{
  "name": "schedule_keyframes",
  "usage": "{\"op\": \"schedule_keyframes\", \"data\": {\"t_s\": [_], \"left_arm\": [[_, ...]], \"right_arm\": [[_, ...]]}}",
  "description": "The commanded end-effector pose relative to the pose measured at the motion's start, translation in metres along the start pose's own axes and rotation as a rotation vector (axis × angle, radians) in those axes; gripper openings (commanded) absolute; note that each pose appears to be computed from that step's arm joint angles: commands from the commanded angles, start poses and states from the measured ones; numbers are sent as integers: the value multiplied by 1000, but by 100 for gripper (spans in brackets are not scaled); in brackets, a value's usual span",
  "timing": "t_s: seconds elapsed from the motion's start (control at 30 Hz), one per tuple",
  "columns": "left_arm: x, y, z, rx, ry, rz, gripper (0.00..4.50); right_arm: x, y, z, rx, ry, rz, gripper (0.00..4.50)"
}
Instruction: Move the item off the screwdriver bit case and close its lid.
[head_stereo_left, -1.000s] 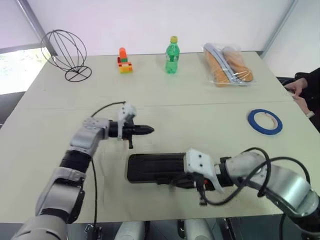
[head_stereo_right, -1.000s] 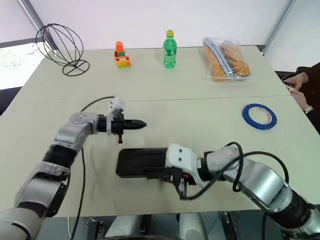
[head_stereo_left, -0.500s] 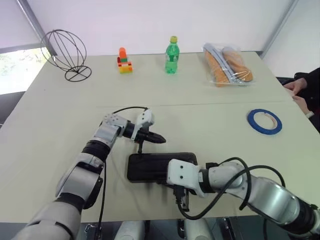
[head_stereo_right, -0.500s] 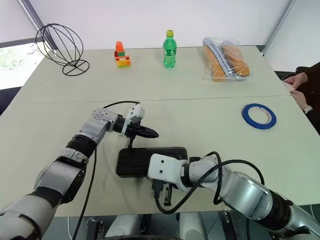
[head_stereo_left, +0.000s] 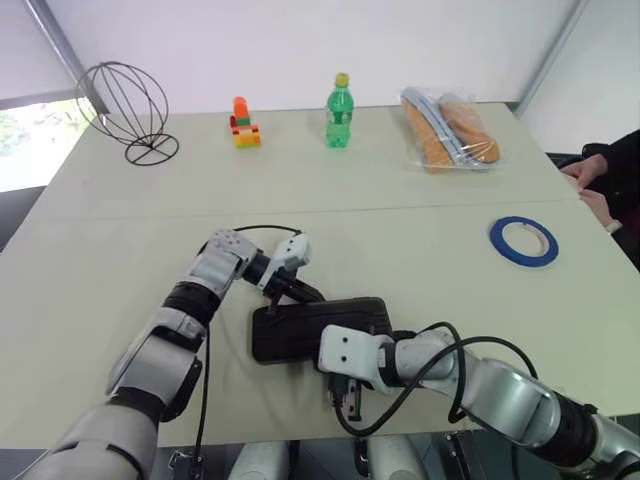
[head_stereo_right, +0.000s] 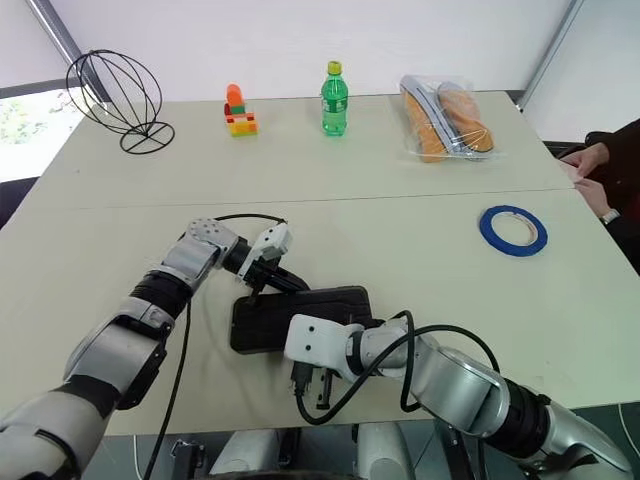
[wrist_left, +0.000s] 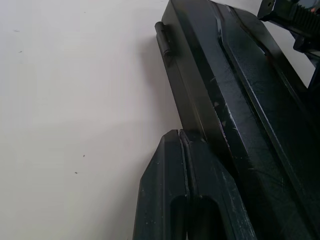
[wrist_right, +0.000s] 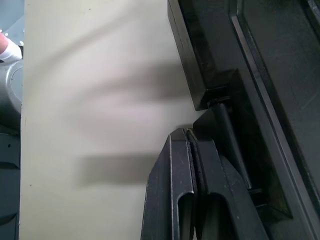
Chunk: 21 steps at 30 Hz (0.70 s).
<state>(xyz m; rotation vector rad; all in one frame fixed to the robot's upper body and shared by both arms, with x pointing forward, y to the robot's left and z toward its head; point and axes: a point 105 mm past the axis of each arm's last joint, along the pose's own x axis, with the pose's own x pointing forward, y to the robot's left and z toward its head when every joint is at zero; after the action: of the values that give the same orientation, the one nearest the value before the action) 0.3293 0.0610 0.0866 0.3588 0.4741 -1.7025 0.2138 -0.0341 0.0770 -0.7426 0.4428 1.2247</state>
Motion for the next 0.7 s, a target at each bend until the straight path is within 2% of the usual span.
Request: {"op": "schedule_keyframes", "data": {"t_s": [0.03,0.3,0.7], "left_arm": [[26,-22,-8,-4,13,-151,0],[33,-31,-20,-4,41,-174,0],[36,-49,-23,-18,66,-235,0]], "right_arm": [[-5,-35,-15,-10,104,-194,5],[-9,-56,-21,-16,171,-300,5],[-2,-65,-38,-1,223,-320,5]]}}
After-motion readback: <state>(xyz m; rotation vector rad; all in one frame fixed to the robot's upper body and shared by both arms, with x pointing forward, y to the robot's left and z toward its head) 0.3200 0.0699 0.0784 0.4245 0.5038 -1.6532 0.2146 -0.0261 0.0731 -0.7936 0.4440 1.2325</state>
